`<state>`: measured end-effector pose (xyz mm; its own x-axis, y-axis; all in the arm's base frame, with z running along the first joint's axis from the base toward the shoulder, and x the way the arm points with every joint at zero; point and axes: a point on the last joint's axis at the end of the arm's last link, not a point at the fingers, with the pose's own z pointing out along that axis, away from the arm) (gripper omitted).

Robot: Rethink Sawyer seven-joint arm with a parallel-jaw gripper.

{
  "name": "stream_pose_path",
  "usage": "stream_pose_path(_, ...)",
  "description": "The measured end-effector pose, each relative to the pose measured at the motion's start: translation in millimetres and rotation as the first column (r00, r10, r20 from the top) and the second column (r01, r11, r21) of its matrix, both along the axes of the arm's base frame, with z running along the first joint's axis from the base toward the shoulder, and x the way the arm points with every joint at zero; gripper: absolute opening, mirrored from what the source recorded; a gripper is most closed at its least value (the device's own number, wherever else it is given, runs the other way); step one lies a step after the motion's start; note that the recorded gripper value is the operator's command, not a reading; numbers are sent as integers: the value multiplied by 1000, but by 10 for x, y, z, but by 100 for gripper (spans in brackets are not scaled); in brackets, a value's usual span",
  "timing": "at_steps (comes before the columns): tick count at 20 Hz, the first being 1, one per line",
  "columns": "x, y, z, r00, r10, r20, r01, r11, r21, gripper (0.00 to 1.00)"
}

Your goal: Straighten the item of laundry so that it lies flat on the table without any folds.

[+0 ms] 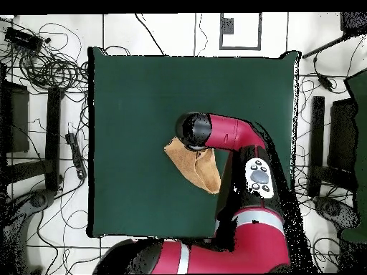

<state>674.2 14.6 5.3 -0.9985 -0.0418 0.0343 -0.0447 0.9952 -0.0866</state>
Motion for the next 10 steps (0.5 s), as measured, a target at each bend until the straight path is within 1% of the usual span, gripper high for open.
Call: stream_pose_path(10,-48,7,-38,1000,4,5,-4,1000,-3,100)
